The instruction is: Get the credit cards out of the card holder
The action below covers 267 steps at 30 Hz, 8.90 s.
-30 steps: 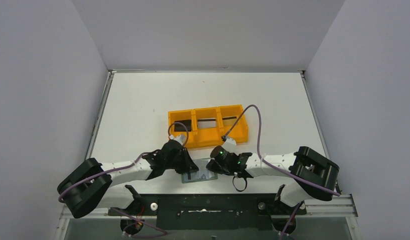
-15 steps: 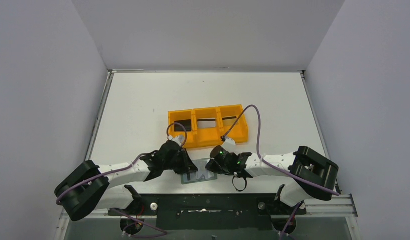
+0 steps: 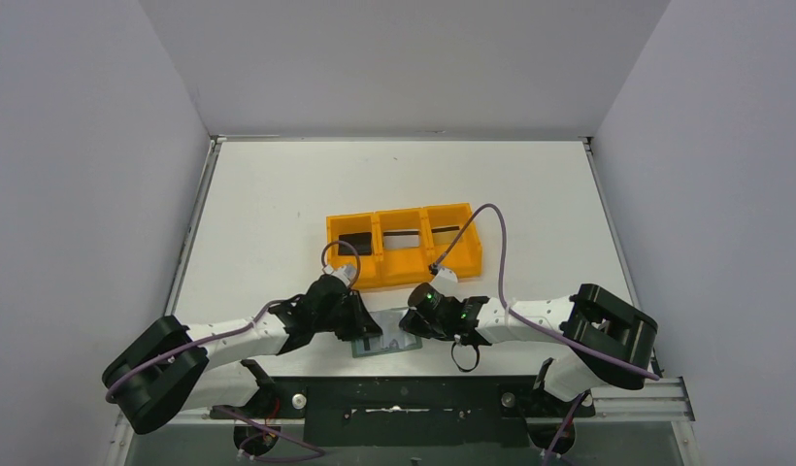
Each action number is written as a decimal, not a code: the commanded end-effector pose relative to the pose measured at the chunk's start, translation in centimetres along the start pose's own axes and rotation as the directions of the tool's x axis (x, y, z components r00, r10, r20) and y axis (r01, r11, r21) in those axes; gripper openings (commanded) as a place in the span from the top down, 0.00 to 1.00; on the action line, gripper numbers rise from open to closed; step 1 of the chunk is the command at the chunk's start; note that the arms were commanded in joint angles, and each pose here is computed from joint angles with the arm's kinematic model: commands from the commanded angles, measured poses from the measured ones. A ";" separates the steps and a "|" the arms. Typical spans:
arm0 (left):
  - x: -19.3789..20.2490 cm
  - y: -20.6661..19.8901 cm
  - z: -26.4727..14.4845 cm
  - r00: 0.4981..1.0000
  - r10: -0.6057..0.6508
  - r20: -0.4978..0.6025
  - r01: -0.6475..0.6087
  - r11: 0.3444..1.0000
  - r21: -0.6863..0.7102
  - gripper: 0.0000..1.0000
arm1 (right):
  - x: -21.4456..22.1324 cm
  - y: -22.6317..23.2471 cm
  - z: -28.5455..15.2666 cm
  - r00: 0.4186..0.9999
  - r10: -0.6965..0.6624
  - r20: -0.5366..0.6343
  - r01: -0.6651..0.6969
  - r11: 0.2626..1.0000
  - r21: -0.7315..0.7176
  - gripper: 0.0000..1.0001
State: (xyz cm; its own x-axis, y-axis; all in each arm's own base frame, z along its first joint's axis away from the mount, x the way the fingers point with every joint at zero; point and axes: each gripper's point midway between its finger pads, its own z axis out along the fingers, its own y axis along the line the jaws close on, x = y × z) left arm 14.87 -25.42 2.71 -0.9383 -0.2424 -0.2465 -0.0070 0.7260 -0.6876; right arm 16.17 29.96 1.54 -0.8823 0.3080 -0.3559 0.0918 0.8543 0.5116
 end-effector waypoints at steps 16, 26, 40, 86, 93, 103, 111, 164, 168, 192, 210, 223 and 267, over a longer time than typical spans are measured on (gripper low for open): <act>0.0 -1.1 0.4 1.000 -0.008 -0.018 0.010 0.997 0.081 0.82 | 1.8 -5.3 0.4 0.997 -0.047 -0.062 0.057 0.983 0.172 0.92; -0.3 0.1 -0.1 1.000 -0.018 0.011 0.018 0.999 0.037 1.00 | 1.8 -5.9 0.3 0.998 -0.039 -0.059 0.050 0.980 0.192 0.92; -0.7 0.9 -1.0 1.000 0.000 0.020 0.000 1.000 -0.001 1.00 | 1.8 -6.0 0.5 0.997 -0.043 -0.063 0.055 0.978 0.202 0.92; -1.3 -2.5 -1.5 0.999 -0.025 0.022 0.021 0.987 0.161 0.85 | 3.0 0.5 1.1 0.988 -0.098 -0.117 0.084 0.989 -0.118 0.72; -1.3 -1.2 -1.2 0.999 -0.037 0.021 0.035 0.995 0.091 0.90 | 2.8 -0.3 1.1 0.991 -0.078 -0.109 0.071 0.995 -0.070 0.74; -4.1 -0.8 -3.8 0.990 0.031 0.141 -0.026 0.999 -0.039 1.00 | 0.1 -2.9 -0.3 0.994 -0.105 -0.006 0.105 0.983 0.152 0.76; -5.5 -2.1 -5.5 0.980 0.066 0.187 -0.058 0.997 -0.047 1.00 | -2.0 -1.0 -1.9 0.988 -0.145 0.058 0.136 0.982 0.132 0.75; -7.0 -2.9 -8.3 0.958 0.075 0.276 -0.064 0.997 -0.046 1.00 | 0.6 1.2 -2.1 0.957 -0.283 -0.065 0.289 0.951 0.109 0.72; -7.3 -3.1 -8.4 0.955 0.072 0.287 -0.063 0.997 -0.041 1.00 | -0.8 1.5 -3.2 0.958 -0.287 -0.022 0.288 0.952 0.105 0.69; -7.5 -10.8 -13.1 0.969 -0.028 0.247 -0.132 0.783 0.608 1.00 | -8.1 8.6 -11.5 0.961 0.008 0.277 0.137 0.853 -0.503 0.35; -6.3 -11.4 -13.7 0.977 0.001 0.212 -0.149 0.714 0.684 1.00 | -7.0 14.3 -13.6 0.980 -0.047 0.195 0.178 0.648 -0.741 0.48; -6.1 -10.3 -12.5 0.981 -0.011 0.193 -0.122 0.740 0.661 1.00 | -6.5 14.6 -14.3 0.981 -0.053 0.188 0.182 0.609 -0.772 0.90; -16.0 -1.0 -21.4 0.672 0.282 0.685 -0.133 0.956 -0.262 0.11 | -17.9 8.4 -8.1 0.100 -0.947 0.305 0.941 0.190 0.281 1.00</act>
State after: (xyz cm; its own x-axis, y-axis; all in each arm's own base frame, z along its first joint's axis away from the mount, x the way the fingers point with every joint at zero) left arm 22.14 -9.84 20.84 -0.4603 -0.3904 -0.7973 0.0523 0.8846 -0.4634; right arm 26.71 28.49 17.34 -0.2430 -0.4338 -0.8676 -0.6520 0.7353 -0.1850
